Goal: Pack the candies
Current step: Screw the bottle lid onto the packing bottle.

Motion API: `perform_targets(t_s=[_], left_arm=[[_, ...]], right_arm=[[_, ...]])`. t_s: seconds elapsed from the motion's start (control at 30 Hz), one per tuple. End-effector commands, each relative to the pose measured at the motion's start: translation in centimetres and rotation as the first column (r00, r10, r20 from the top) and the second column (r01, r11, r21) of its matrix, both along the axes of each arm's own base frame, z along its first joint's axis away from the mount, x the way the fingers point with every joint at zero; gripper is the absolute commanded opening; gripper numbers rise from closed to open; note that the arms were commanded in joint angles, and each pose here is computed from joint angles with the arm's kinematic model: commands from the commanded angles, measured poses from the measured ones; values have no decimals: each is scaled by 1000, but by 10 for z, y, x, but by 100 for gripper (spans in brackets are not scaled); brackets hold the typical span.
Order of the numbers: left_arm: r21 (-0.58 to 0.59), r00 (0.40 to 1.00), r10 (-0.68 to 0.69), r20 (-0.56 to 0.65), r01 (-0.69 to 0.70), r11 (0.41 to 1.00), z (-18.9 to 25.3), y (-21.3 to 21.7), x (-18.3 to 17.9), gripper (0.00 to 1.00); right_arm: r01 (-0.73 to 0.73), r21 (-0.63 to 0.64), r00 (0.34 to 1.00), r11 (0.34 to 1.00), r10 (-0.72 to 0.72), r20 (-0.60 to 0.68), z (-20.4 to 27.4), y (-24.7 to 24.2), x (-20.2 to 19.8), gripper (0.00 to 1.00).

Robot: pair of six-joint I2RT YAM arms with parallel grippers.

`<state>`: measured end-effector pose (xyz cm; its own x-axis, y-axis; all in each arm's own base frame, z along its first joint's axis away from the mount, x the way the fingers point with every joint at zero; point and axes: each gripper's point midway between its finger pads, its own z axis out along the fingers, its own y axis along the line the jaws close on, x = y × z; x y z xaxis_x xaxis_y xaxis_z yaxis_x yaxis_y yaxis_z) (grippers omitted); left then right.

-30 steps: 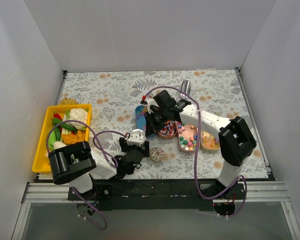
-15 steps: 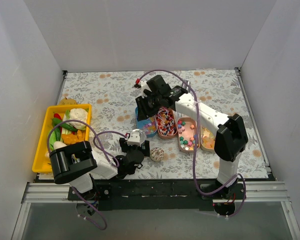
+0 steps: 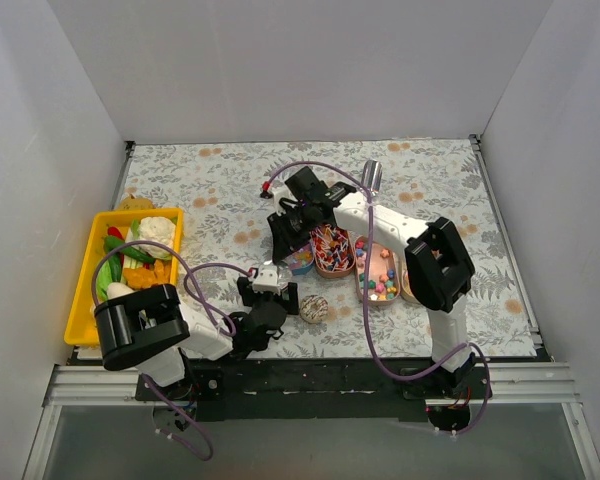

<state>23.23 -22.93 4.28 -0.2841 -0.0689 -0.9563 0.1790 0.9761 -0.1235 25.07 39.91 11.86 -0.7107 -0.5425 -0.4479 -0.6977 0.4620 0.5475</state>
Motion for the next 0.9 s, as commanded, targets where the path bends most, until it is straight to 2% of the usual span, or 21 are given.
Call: perform_targets(t_s=[0.0,0.17,0.43,0.63,0.73,0.77,0.83,0.87], left_arm=[[153,984,-46,-173,73,985,-57,24,-28,76],[164,982,-29,-186,60,985,-61,25,-28,76],[158,979,-7,-202,40,987,-65,27,-29,77],[164,978,-11,-207,45,985,-66,27,-30,77],[163,979,-25,-204,59,985,-65,26,-30,77],[164,979,-29,-203,63,984,-64,25,-30,77],[163,979,-36,-199,69,984,-63,24,-31,77],[167,979,-38,-199,72,983,-64,24,-31,77]], right_arm=[[-59,31,998,998,59,-9,6,-3,-19,22],[-71,12,997,997,72,-40,-2,-15,-35,11],[-103,-17,988,994,101,-115,-24,-45,-82,6],[-131,-5,986,991,130,-105,-17,-50,-98,4],[-57,-60,998,997,58,19,-3,-54,-76,4],[29,-94,993,995,-18,116,7,-55,-53,4],[110,-70,971,992,-92,220,32,-52,-30,6],[157,-47,949,986,-138,282,49,-49,-15,18]])
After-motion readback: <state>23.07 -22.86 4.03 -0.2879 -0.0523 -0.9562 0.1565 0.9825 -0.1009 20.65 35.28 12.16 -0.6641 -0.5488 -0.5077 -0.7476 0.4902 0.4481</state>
